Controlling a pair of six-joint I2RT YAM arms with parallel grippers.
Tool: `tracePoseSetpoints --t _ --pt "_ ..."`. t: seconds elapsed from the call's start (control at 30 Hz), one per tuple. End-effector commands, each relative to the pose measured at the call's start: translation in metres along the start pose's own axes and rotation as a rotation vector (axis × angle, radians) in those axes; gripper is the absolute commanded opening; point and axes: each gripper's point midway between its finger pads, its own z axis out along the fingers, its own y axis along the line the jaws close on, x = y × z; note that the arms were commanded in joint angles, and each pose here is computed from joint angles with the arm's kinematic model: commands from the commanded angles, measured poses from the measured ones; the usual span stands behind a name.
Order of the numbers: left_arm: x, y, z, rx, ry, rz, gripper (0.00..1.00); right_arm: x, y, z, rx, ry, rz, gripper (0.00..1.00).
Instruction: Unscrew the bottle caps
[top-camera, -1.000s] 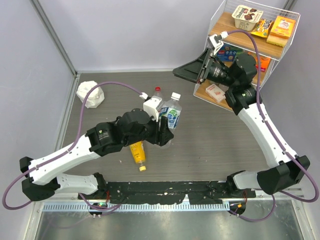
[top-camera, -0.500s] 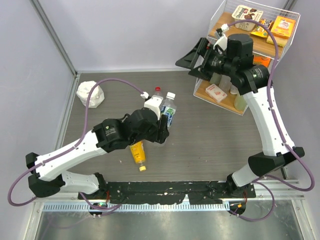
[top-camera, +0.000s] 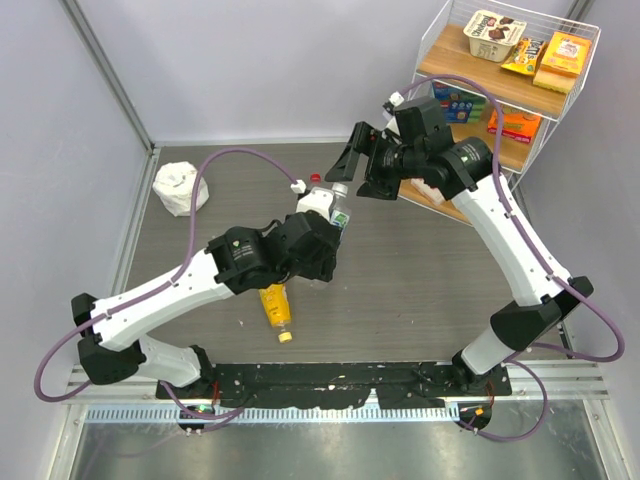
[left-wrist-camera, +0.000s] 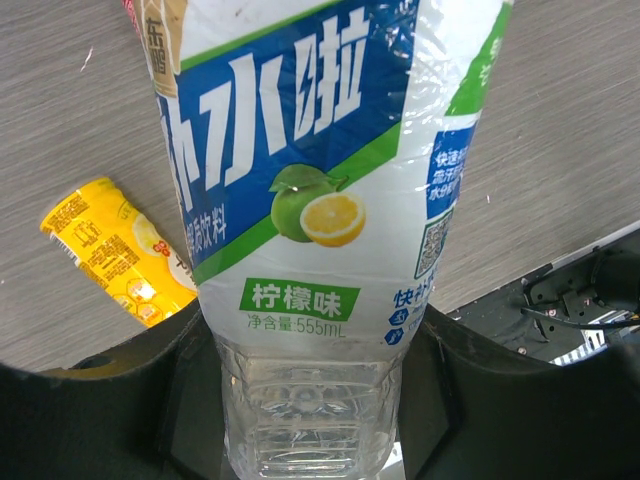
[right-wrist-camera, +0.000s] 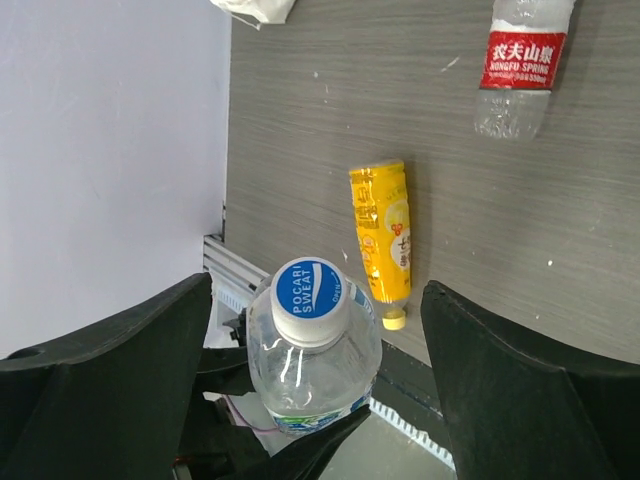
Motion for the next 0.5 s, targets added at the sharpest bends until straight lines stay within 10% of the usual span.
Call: tracePoseSetpoints --t 0.0,0.47 --pt "-0.014 -0.002 -0.006 -0.01 -0.035 -0.014 0.0 0.0 0.001 -0.001 0.005 -0.027 -0.001 0.87" --pt "-0.015 -0.002 -0.009 -0.003 -0.029 -0.014 0.0 0.011 -0.002 0.01 0.0 0.012 -0.017 0.6"
